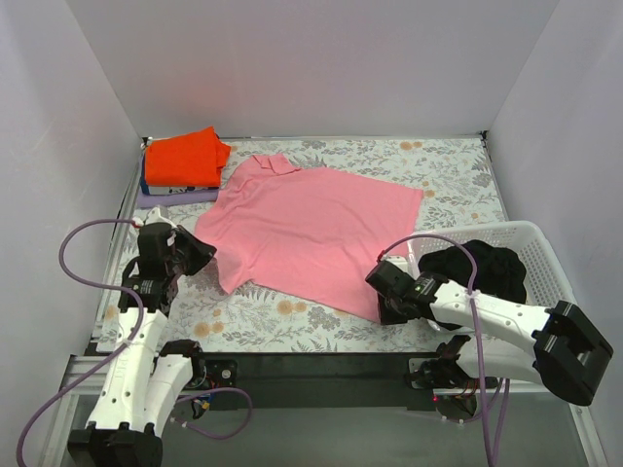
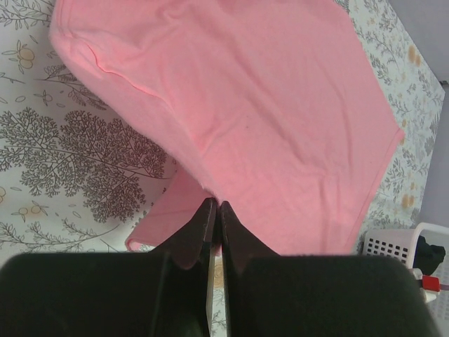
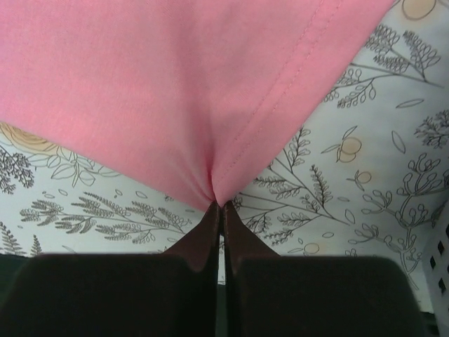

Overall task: Fold and stack the t-shirts
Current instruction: Fold the tshirt

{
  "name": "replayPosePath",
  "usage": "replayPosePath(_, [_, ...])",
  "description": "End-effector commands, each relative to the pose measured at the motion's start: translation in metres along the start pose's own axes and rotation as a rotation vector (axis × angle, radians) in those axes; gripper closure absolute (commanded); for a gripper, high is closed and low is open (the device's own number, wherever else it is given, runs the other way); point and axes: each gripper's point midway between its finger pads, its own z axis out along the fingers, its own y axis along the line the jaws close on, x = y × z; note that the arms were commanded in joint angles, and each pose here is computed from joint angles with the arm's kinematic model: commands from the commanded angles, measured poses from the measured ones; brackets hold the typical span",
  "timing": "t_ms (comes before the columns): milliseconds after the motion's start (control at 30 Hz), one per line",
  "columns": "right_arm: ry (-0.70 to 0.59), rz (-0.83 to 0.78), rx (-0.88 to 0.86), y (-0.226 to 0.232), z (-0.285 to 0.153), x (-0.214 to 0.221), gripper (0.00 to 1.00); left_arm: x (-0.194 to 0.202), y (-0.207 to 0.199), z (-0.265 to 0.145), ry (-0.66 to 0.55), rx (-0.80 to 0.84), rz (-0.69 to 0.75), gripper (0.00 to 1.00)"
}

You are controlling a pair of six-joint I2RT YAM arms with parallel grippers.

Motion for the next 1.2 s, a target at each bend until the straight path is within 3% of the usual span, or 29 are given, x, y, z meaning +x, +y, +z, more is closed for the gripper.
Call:
replayPosePath(0, [0.037,0.022,-0.014,0.006,-0.016,0.006,0.99,0.002,-0.007,-0.013,0.015,0.021,-0.017,1.00])
replayPosePath(367, [0.049,0.002,-0.032,0.018,-0.027,0.016,0.99,0.001,-0.017,-0.034,0.024,0.042,-0.051,1.00])
replayPosePath(733, [-0.105,0.002,0.052,0.006,-0.033,-0.046,0.99,-0.018,-0.056,0.005,0.026,0.207,-0.067,1.00])
replayPosePath(1167, [-0.160,0.006,0.083,-0.022,-0.026,-0.098,0.99,-0.058,-0.084,0.042,-0.016,0.254,-0.002,1.00])
